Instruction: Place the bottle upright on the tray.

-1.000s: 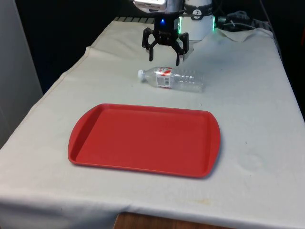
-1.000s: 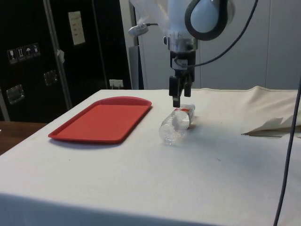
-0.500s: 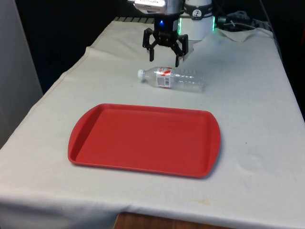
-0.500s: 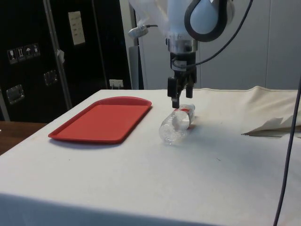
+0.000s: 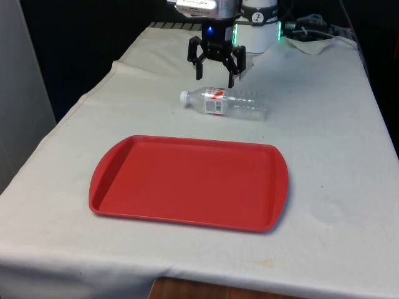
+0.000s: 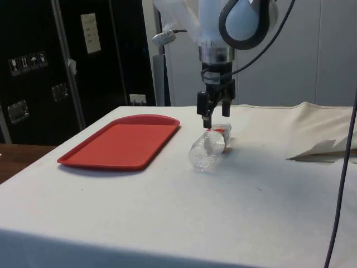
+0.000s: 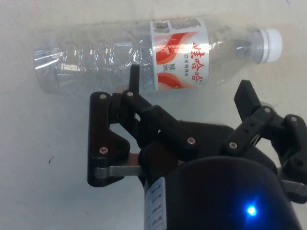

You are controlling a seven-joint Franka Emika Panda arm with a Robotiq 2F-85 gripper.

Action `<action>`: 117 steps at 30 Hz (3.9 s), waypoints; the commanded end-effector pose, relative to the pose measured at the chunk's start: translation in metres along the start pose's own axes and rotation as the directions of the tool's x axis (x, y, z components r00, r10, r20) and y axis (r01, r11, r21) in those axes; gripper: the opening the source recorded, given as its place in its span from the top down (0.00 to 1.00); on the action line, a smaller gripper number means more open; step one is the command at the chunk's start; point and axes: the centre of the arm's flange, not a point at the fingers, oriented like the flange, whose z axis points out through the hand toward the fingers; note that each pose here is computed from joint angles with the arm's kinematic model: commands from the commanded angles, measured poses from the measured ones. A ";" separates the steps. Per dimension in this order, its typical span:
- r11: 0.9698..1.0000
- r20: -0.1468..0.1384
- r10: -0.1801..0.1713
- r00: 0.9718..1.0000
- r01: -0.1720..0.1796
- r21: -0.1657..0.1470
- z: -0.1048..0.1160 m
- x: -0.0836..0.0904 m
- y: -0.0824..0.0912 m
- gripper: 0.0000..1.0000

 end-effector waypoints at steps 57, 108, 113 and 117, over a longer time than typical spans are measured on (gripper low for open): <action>0.956 0.003 0.295 0.956 -0.295 -0.003 0.001 0.004 0.001 0.00; 0.840 0.017 0.543 0.840 -0.542 -0.030 0.008 0.004 0.003 0.00; 0.827 0.016 0.562 0.827 -0.562 -0.031 0.008 0.004 0.003 0.00; 0.815 0.017 0.579 0.815 -0.579 -0.033 0.009 0.004 0.003 0.00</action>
